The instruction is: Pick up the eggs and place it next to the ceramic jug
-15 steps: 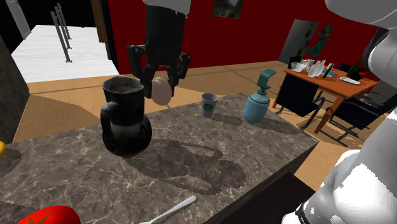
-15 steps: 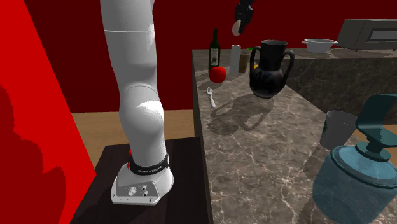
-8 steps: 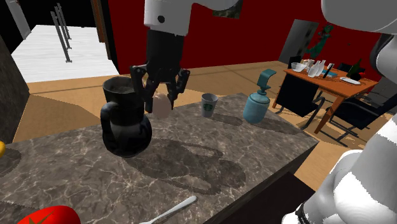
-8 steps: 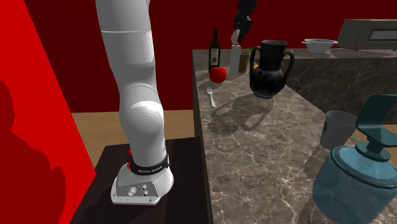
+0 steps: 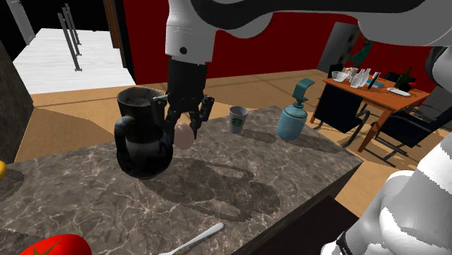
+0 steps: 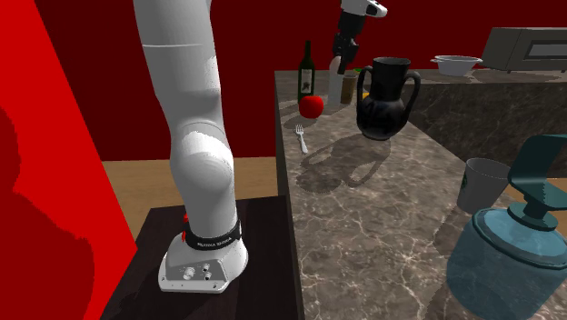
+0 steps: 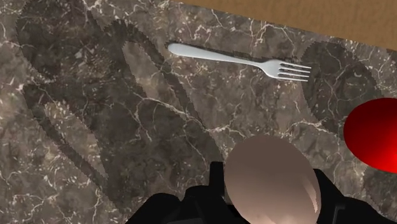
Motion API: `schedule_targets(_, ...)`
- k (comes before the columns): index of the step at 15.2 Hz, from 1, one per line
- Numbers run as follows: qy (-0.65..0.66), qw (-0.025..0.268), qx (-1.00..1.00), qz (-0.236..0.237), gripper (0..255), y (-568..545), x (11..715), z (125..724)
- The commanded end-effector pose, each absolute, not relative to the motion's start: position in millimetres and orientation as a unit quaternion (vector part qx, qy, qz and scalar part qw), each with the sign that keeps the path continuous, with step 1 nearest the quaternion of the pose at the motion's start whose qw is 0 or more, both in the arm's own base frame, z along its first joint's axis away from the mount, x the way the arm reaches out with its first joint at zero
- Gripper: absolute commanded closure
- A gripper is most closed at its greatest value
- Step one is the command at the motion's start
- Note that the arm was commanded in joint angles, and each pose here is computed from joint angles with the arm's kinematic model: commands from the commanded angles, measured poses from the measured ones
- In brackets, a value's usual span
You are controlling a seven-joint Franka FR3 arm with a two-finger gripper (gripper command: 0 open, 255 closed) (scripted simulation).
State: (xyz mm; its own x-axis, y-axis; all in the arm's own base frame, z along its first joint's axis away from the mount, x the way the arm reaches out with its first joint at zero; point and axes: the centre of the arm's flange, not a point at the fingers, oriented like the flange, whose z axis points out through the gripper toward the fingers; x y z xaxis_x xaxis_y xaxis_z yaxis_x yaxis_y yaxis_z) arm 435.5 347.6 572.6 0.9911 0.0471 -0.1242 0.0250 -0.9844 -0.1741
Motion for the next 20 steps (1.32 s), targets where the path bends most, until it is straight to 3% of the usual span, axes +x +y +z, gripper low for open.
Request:
schedule_targets(1, -0.018, 0.087, -0.994, 0.064, 255, 346.7, 435.3, 561.5)
schedule_targets(20, -0.018, 0.087, -0.994, 0.064, 255, 346.7, 435.3, 461.2)
